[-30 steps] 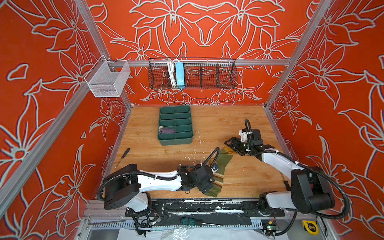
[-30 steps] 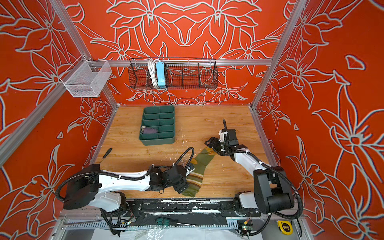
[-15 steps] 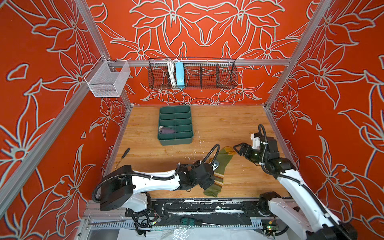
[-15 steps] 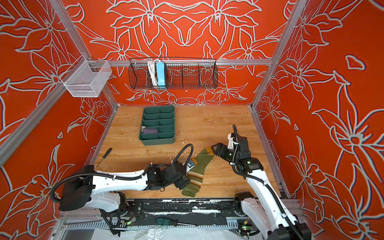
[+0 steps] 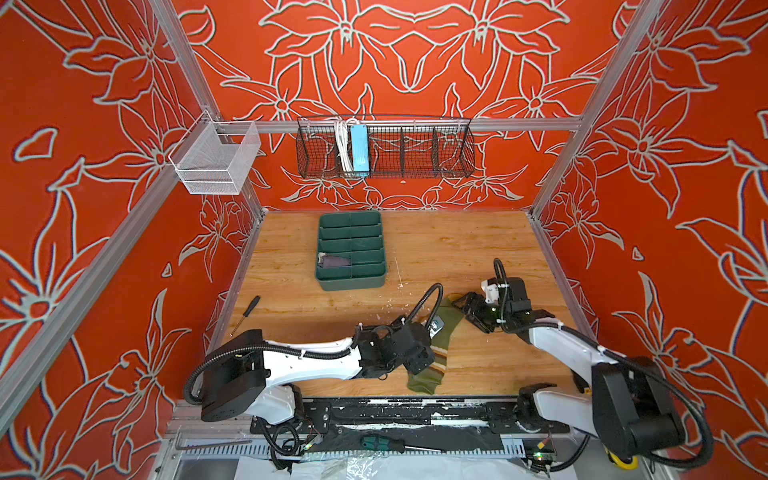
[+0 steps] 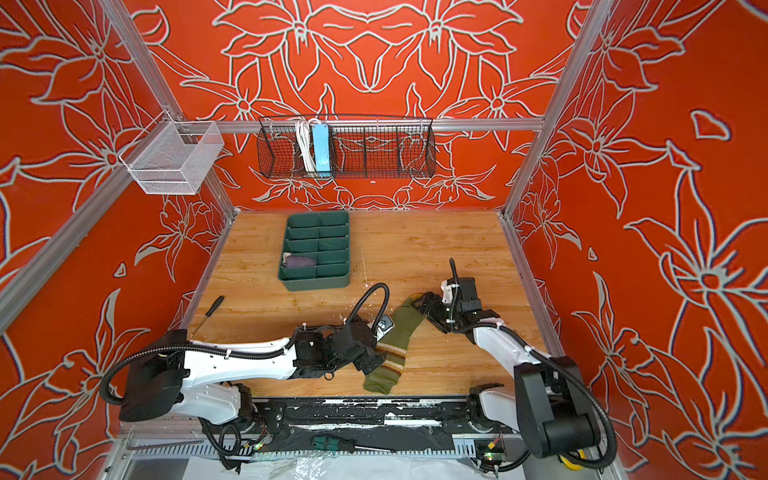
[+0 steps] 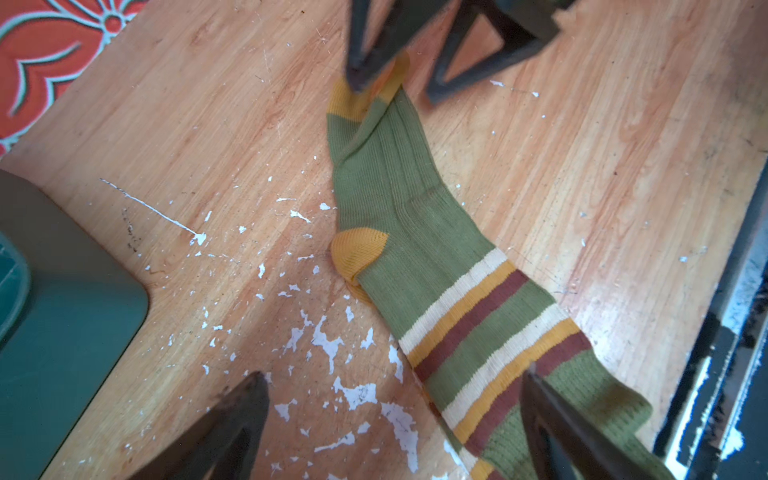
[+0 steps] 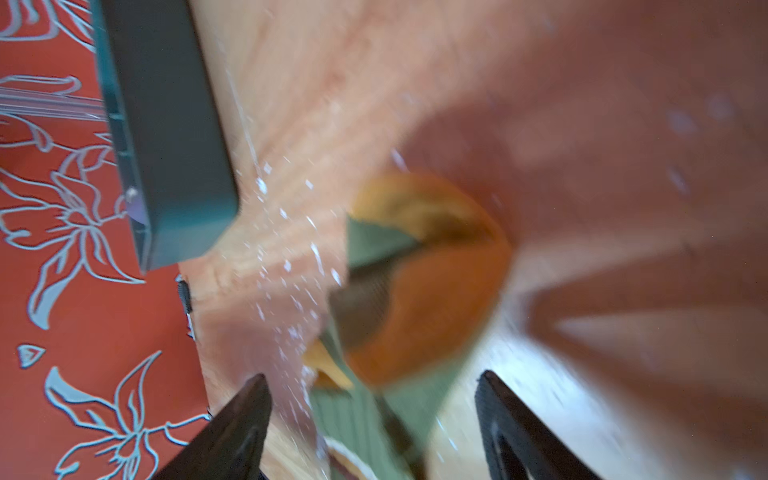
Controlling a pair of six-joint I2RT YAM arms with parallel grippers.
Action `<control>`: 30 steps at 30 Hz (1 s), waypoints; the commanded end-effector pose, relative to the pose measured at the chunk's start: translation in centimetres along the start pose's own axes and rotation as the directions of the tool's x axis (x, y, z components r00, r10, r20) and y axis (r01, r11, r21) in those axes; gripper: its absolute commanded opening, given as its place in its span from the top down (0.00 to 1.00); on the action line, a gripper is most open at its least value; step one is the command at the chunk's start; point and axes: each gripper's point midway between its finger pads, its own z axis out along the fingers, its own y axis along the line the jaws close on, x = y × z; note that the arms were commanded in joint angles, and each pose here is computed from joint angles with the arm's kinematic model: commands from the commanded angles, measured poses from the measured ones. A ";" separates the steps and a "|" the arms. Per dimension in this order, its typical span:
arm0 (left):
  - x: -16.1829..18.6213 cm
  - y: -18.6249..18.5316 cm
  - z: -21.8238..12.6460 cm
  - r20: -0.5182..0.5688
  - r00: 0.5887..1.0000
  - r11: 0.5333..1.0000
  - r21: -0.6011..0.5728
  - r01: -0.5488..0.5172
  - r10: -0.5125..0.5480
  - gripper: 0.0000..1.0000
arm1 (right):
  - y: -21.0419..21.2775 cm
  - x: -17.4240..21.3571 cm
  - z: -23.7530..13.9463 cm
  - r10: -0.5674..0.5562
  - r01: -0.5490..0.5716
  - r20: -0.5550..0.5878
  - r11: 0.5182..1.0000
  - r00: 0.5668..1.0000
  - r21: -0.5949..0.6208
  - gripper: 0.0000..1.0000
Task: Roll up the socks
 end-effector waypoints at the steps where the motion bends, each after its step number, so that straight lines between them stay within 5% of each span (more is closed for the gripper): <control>1: -0.1 0.5 -0.1 -0.012 1.000 0.999 -0.033 0.006 -0.006 0.06 | 2.5 -2.0 1.1 -0.022 0.024 0.019 0.997 1.000 -0.074 0.21; 20: -2.3 1.2 -0.4 0.035 0.999 0.998 -0.062 -0.017 0.019 0.05 | 1.3 -7.7 9.8 -0.036 0.036 -0.038 0.999 0.999 0.010 0.25; 26: -2.6 4.2 0.4 0.027 0.998 0.994 -0.091 0.058 -0.056 0.01 | 4.6 -9.0 12.8 -0.102 0.101 -0.046 0.995 0.994 -0.018 0.25; 30: -3.7 5.2 0.4 0.034 0.999 0.997 -0.077 0.006 -0.003 0.00 | 8.5 -10.6 12.0 -0.160 0.158 -0.009 0.984 0.987 -0.084 0.25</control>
